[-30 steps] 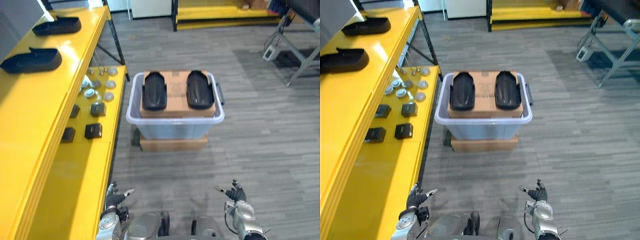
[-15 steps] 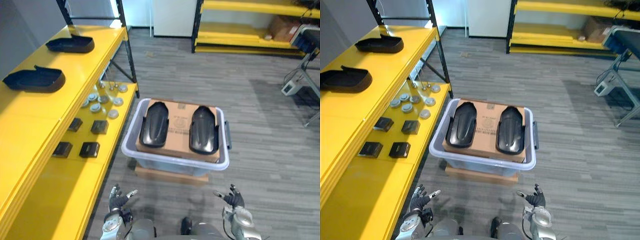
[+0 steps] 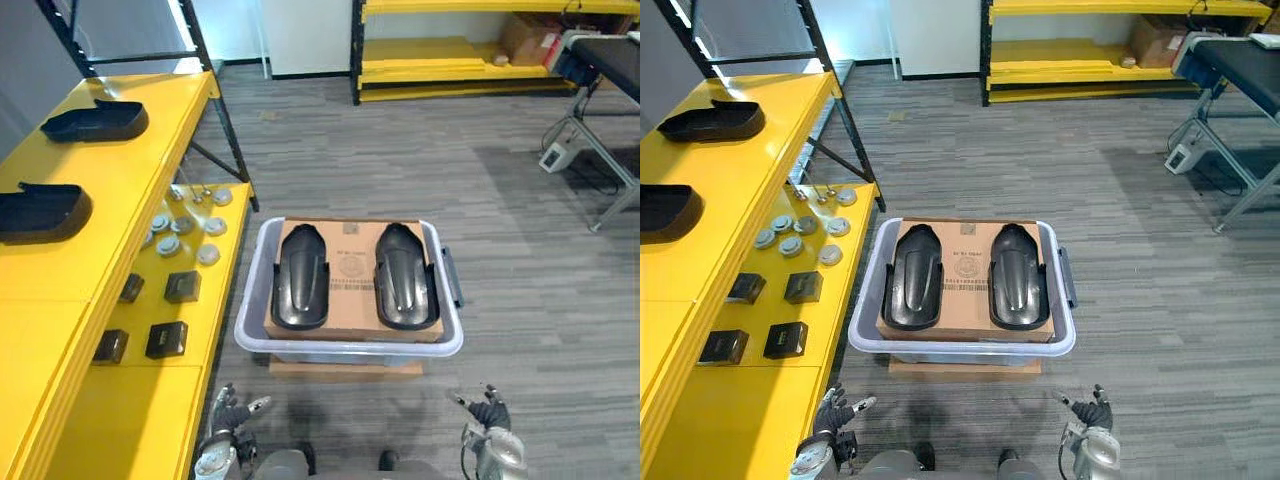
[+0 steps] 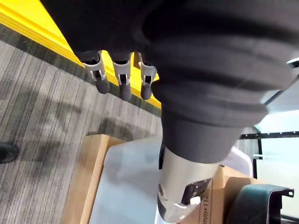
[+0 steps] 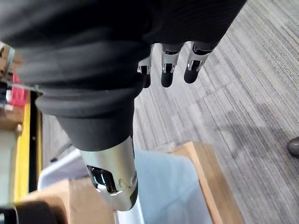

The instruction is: Walk over and take plastic housings, then place them on the shelf

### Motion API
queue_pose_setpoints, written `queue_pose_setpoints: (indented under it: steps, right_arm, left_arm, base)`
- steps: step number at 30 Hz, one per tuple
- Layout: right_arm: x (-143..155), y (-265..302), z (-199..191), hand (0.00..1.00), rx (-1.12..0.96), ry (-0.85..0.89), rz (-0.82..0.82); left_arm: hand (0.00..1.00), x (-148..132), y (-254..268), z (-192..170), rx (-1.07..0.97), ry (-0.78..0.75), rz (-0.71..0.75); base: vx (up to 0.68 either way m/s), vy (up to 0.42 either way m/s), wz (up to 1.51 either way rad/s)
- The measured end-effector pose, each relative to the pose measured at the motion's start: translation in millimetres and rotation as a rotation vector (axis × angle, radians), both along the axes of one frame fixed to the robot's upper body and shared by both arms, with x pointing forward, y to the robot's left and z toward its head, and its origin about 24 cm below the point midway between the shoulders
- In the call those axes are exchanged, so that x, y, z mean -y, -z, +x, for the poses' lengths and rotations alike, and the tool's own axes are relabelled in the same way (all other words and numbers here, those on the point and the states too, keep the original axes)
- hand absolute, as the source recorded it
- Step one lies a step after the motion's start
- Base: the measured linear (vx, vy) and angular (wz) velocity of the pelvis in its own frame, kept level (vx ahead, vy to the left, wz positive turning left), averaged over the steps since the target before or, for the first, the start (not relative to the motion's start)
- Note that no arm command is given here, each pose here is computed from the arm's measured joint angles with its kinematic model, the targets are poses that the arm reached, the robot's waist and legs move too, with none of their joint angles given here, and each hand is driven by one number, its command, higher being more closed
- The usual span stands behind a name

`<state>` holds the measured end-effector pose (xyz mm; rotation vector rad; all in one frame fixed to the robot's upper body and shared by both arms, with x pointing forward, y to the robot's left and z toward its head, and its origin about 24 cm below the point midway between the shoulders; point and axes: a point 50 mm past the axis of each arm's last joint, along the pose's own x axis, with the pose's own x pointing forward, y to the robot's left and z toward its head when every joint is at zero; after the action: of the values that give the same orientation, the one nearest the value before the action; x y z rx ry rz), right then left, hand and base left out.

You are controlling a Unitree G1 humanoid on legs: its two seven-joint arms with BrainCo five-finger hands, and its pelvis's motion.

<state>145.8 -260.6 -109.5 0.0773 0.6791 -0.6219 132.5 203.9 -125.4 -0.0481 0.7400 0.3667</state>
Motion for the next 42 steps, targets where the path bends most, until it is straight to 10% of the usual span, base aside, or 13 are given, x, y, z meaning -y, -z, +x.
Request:
queue_pose_setpoints:
  steps: [12,38,39,42]
  right_arm:
    - [31.4,-144.4,67.8,0.00,0.559,-0.075,-0.464]
    - [7.5,-172.6,196.1,0.00,0.364,-0.109,-0.566]
    - [12.0,-175.8,199.5,1.00,0.355,-0.097,-0.560]
    - [19.0,-180.0,205.6,1.00,0.331,-0.077,-0.539]
  left_arm:
    - [0.00,-2.3,-1.3,-9.4,-0.002,0.040,0.014]
    - [0.00,25.6,-10.1,13.6,0.082,0.116,0.001]
    - [0.00,27.9,-11.0,16.1,0.089,0.118,-0.002]
    - [0.00,30.2,-14.4,24.8,0.114,0.109,-0.006]
  base:
    - [0.01,0.009,-0.16]
    - [-0.06,0.013,0.17]
    - [-0.01,0.045,0.03]
    - [0.01,0.019,0.06]
